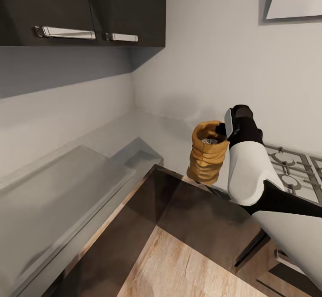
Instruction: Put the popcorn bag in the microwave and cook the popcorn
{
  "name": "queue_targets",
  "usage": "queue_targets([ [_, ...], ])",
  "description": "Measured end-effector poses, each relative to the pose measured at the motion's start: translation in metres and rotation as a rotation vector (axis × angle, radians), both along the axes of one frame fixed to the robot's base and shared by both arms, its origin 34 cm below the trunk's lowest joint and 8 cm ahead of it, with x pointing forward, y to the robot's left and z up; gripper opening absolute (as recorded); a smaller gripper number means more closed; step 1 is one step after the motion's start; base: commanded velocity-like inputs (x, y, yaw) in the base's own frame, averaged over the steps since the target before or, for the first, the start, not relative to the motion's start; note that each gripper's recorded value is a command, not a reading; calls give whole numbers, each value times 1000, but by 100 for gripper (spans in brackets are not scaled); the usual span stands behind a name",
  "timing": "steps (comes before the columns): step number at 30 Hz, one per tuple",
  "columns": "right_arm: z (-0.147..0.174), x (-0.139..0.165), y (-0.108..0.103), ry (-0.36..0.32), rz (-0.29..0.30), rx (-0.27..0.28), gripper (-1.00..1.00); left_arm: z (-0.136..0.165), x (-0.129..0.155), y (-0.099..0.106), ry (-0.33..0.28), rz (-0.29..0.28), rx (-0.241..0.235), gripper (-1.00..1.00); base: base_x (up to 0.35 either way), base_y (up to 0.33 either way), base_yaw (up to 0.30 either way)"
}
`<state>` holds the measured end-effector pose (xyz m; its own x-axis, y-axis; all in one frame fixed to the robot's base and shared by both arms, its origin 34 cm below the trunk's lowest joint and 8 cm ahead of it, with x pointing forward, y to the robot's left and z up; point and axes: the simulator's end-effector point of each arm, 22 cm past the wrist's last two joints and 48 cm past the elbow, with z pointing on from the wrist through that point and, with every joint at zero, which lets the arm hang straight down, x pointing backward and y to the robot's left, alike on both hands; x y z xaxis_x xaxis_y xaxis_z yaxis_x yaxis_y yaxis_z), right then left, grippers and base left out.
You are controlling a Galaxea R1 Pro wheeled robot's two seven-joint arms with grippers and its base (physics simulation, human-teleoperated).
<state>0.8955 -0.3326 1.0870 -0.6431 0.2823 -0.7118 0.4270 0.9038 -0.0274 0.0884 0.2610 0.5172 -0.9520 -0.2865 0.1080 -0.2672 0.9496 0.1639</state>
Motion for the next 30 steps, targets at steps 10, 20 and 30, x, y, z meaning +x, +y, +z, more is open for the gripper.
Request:
queue_targets([
  [10, 17, -17, -53, -27, -227, -164, 100, 0, 0, 0, 0, 2, 0, 100, 0, 0, 0],
  [20, 12, -15, -44, -35, -220, -108, 100, 0, 0, 0, 0, 2, 0, 100, 0, 0, 10],
  [30, 8, -12, -37, -39, -213, -67, 100, 0, 0, 0, 0, 2, 0, 100, 0, 0, 197],
])
